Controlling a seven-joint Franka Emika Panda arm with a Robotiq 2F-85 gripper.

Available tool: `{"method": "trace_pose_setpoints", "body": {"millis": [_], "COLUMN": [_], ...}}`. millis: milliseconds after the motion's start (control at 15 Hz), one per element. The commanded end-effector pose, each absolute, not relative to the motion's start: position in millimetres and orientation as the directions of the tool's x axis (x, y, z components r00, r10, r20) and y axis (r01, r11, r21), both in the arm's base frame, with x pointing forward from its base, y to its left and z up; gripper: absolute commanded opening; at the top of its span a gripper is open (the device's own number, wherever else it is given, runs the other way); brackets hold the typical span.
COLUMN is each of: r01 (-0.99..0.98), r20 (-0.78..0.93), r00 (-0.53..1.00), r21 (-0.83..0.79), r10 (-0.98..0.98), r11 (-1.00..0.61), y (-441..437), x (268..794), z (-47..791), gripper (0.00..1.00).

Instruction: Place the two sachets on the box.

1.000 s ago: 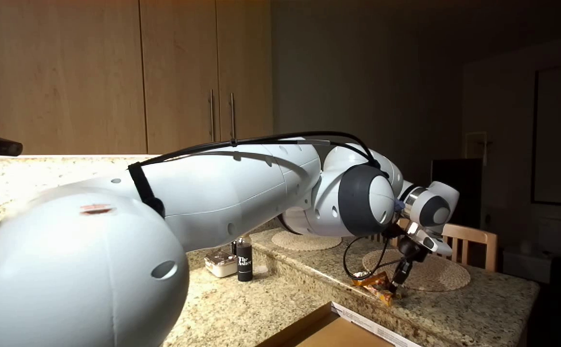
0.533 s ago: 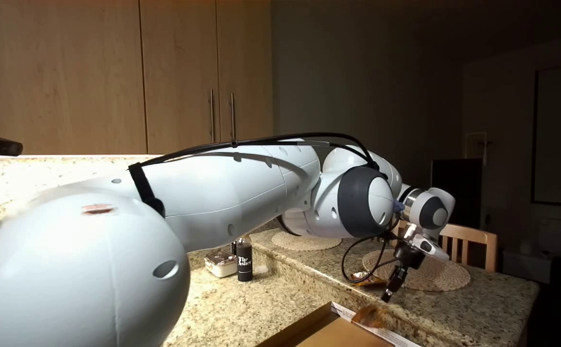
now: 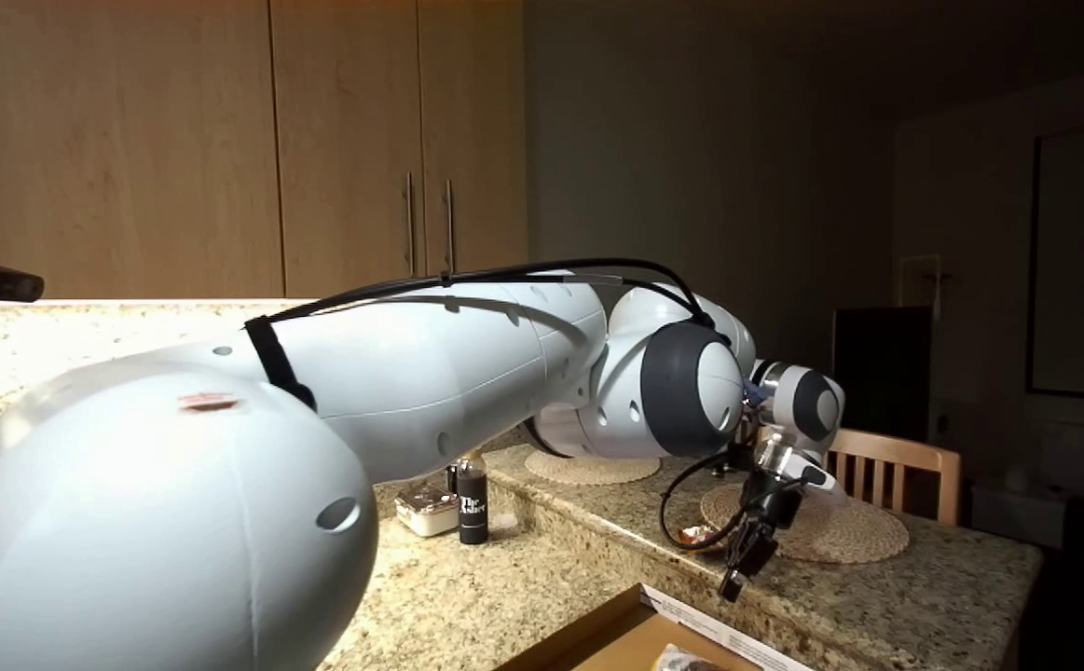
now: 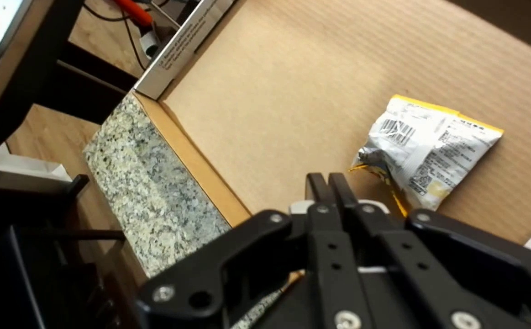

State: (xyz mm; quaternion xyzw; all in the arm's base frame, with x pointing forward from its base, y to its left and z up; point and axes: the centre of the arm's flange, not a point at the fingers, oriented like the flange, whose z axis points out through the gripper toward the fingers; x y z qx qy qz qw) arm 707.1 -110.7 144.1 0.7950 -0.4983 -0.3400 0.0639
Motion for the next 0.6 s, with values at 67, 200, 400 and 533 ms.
{"method": "trace_pose_setpoints", "body": {"millis": [67, 200, 400, 533], "r01": [-0.746, -0.753, -0.78, -0.803], "r20": [-0.465, -0.432, -0.378, -0.36], "r00": [0.432, 0.492, 0.521, 0.521], "r21": [0.297, 0.225, 0.152, 0.101], "r10": [-0.773, -0.756, -0.765, -0.774], "r11": [-0.596, -0.618, -0.606, -0.588], "y": [-94.4, -79.4, -54.9, -41.4], "x": [721.1, 732.4, 752.7, 760.8], "z": [185.9, 199.3, 206.1, 207.2], "gripper": [0.43, 0.56, 0.75, 0.88]}}
